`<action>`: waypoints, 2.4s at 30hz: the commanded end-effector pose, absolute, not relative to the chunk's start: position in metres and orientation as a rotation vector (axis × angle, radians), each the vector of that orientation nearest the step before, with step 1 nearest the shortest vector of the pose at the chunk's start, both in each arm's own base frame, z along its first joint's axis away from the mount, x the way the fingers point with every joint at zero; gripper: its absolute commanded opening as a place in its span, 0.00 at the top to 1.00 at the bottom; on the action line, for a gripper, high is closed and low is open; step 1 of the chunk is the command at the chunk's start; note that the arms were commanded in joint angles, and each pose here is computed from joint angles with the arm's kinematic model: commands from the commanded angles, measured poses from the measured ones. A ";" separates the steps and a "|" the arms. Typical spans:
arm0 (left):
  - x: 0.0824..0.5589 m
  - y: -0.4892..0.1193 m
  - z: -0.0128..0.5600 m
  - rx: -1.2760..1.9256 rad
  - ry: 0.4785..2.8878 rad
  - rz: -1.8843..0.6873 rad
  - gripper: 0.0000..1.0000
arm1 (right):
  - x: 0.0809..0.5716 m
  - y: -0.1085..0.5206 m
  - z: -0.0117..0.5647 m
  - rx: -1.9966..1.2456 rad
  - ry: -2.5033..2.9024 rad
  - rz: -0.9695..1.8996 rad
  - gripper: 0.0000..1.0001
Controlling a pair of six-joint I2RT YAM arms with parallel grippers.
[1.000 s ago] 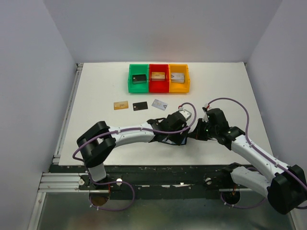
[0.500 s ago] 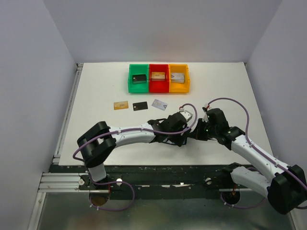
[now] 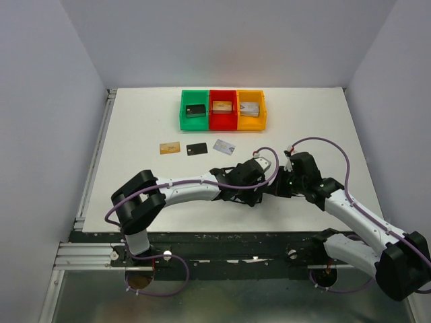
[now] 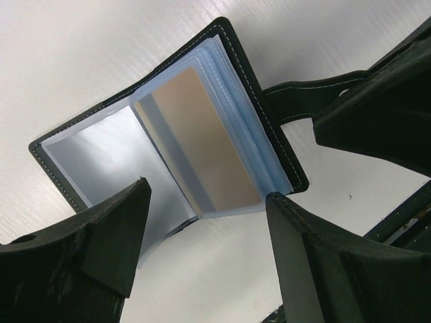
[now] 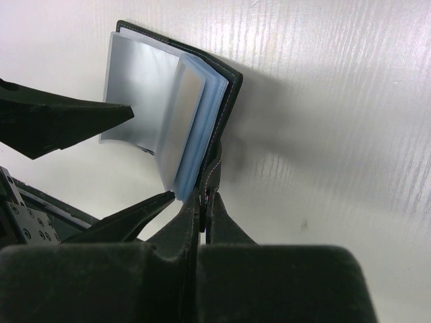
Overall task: Take the credit cards out of the card holder
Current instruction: Remove the credit card from the card holder.
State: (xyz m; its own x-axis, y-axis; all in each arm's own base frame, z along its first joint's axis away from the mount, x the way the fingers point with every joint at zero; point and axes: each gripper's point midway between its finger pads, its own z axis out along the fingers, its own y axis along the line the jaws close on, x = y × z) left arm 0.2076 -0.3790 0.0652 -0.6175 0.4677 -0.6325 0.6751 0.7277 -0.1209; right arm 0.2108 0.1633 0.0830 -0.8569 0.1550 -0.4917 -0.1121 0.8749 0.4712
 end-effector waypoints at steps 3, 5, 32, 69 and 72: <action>0.214 -0.372 0.065 0.820 2.357 -0.384 0.18 | 0.213 0.163 0.088 0.030 2.497 0.676 1.00; 0.215 -0.370 0.065 0.814 2.357 -0.372 0.18 | 0.213 0.163 0.088 0.031 2.496 0.677 1.00; 0.248 -0.346 0.095 0.620 2.282 -0.254 0.19 | 0.208 0.163 0.089 0.000 2.498 0.689 1.00; 0.284 -0.370 0.071 0.666 2.336 -0.492 0.63 | 0.209 0.146 0.073 0.023 2.588 0.522 0.99; 0.286 -0.365 0.062 0.655 2.357 -0.460 0.66 | 0.210 0.143 0.074 0.032 2.592 0.500 0.84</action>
State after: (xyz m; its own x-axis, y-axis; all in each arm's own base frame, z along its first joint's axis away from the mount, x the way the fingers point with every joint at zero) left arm 0.2822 -0.3659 0.0666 -0.6656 0.3207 -0.6739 0.5601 0.8114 -0.1671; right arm 0.2036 0.1493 0.0671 -0.8848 0.1061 -0.4538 -0.0897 0.9168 0.3892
